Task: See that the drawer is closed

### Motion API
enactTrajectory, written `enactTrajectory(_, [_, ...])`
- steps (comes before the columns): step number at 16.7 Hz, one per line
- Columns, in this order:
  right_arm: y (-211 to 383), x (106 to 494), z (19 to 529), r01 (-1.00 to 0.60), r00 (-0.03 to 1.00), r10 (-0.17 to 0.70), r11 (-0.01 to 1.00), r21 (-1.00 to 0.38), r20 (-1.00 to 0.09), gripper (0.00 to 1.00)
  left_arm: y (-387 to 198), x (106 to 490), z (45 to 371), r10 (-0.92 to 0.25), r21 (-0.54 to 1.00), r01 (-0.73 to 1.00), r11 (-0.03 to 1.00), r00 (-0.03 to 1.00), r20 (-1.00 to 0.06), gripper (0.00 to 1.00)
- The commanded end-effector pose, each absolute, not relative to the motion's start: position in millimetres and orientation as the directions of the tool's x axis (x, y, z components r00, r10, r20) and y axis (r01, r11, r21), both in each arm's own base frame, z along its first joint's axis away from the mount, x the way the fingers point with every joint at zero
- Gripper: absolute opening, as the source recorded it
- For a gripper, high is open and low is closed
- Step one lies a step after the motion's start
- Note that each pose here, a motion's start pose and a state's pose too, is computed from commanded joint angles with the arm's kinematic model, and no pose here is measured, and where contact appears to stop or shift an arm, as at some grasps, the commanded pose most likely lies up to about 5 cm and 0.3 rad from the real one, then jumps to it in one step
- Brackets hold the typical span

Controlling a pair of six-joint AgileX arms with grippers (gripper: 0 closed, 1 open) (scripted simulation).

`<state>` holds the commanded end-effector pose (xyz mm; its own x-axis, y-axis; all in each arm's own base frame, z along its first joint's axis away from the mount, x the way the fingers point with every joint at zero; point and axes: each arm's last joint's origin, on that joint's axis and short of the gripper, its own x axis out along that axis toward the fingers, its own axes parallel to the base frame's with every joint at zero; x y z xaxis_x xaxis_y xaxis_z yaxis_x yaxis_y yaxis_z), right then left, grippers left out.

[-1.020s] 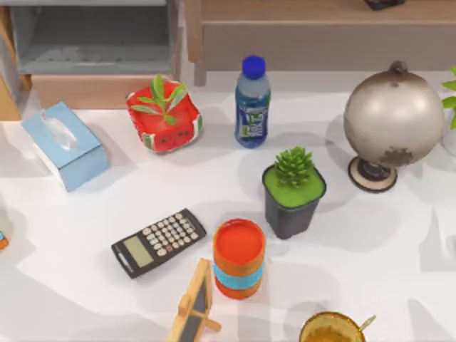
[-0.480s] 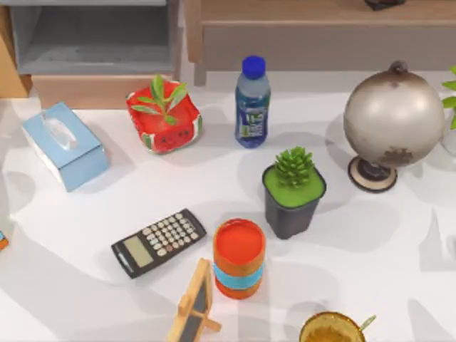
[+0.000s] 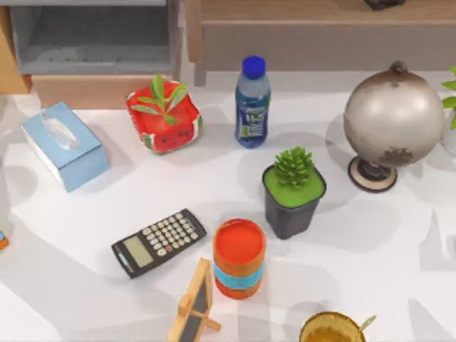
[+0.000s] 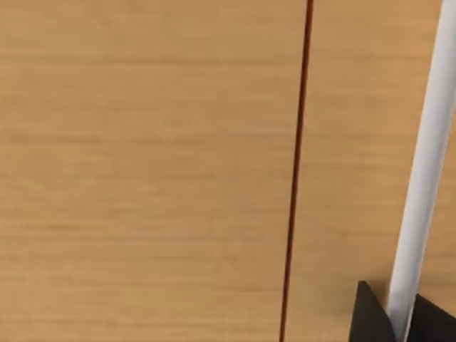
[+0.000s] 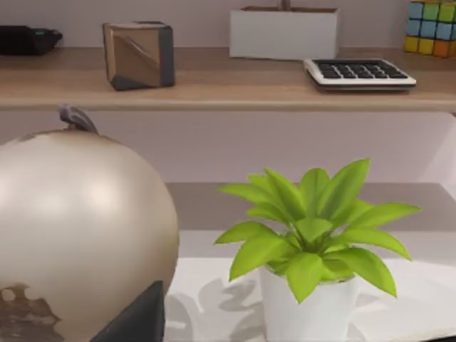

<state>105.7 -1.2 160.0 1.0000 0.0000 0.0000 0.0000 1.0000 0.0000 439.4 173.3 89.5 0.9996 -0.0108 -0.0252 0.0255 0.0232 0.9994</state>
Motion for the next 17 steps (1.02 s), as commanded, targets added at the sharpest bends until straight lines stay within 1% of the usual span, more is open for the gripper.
enactTrajectory(11, [-1.2, 105.7, 160.0, 0.0, 1.0, 0.0, 1.0, 0.0, 0.0, 1.0, 173.3, 439.4, 89.5, -0.011, 0.999, 0.025, 0.023, 1.0, -0.025, 0.98])
enactTrajectory(12, [-1.2, 105.7, 160.0, 0.0, 1.0, 0.0, 1.0, 0.0, 0.0, 1.0, 173.3, 439.4, 89.5, -0.011, 0.999, 0.025, 0.023, 1.0, -0.025, 1.0])
enactTrajectory(17, [-1.2, 105.7, 160.0, 0.0, 1.0, 0.0, 1.0, 0.0, 0.0, 1.0, 173.3, 439.4, 89.5, -0.011, 0.999, 0.025, 0.023, 1.0, -0.025, 1.0])
